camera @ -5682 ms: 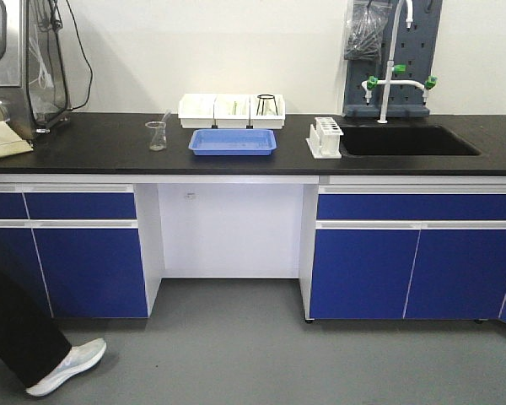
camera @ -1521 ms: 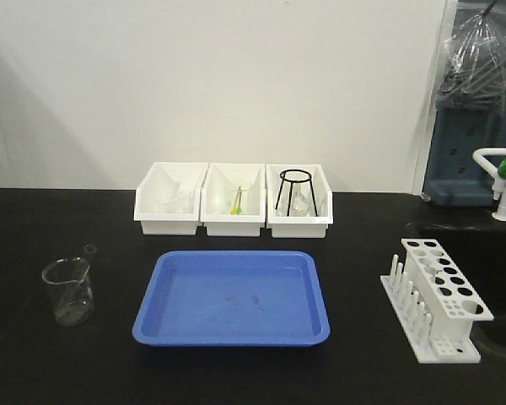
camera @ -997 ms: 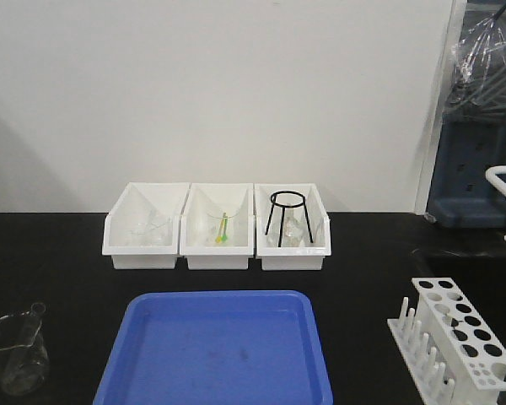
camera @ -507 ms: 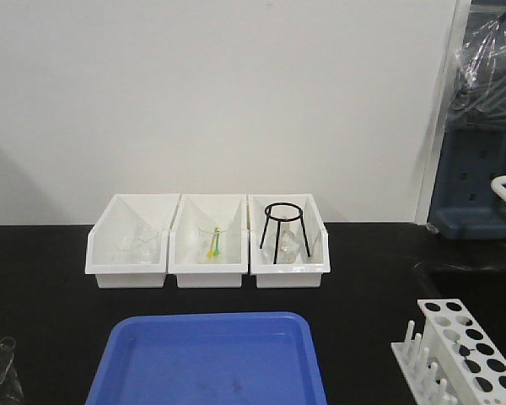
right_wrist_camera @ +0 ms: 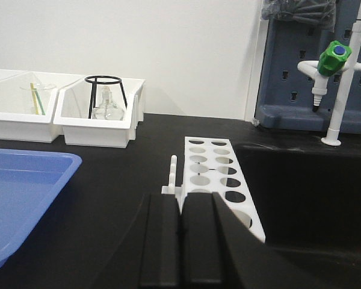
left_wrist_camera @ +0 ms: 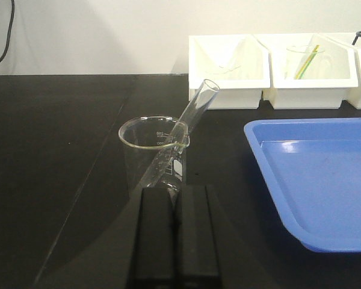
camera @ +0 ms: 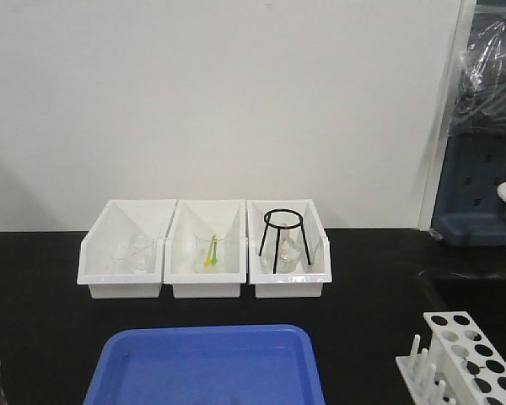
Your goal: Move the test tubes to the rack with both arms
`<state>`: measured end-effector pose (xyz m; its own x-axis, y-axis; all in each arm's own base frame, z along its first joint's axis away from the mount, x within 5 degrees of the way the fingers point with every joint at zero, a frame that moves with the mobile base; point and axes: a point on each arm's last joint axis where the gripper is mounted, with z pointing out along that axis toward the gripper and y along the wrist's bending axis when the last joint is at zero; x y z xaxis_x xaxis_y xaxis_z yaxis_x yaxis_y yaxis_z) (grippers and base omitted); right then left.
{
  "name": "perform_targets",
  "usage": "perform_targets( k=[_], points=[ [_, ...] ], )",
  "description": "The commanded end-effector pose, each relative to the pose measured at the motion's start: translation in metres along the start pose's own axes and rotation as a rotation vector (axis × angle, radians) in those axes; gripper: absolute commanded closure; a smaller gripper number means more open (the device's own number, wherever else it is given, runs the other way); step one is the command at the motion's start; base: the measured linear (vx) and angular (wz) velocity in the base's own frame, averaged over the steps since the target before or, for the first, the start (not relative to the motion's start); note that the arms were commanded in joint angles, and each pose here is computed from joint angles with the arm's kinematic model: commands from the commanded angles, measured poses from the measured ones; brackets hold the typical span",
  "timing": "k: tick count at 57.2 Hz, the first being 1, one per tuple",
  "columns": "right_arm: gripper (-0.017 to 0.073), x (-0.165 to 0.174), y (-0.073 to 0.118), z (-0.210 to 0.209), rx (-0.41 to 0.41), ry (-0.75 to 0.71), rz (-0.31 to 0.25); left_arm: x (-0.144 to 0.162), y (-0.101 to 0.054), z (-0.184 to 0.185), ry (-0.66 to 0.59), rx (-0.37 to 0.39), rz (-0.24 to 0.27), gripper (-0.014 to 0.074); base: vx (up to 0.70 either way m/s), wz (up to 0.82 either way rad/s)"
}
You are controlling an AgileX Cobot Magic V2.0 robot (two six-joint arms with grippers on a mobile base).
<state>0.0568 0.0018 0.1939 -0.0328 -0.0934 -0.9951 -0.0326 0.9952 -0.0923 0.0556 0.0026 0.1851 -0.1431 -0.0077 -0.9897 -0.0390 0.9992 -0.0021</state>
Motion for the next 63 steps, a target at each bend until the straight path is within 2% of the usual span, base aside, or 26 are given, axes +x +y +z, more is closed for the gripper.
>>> perform_targets(
  k=[1,43,49,55,56,63],
  points=[
    [0.0568,-0.003,-0.001,0.000,0.014,-0.071,-0.003,-0.018,0.000,-0.004,-0.124,0.005,-0.010,0.0598,0.05,0.00],
    [0.0568,-0.004,-0.001,0.000,0.016,-0.083,-0.003,-0.019,0.000,-0.004,-0.135,0.006,-0.010,0.0598,0.01,0.00],
    [0.0568,-0.006,-0.001,0.000,0.018,-0.104,-0.003,-0.024,-0.001,-0.005,-0.180,0.008,-0.012,0.0598,0.00,0.00],
    [0.0568,-0.014,-0.002,-0.001,0.028,-0.191,-0.003,-0.030,-0.001,-0.006,-0.251,0.012,-0.012,0.0598,0.00,0.00],
    [0.0568,-0.016,-0.002,-0.002,0.031,-0.214,-0.003,-0.034,-0.001,-0.007,-0.293,0.015,-0.013,0.0598,0.00,0.00],
    [0.0568,-0.033,-0.004,-0.004,0.039,-0.284,-0.010,-0.053,-0.002,-0.015,-0.449,0.039,-0.079,0.0598,0.00,0.00]
  ],
)
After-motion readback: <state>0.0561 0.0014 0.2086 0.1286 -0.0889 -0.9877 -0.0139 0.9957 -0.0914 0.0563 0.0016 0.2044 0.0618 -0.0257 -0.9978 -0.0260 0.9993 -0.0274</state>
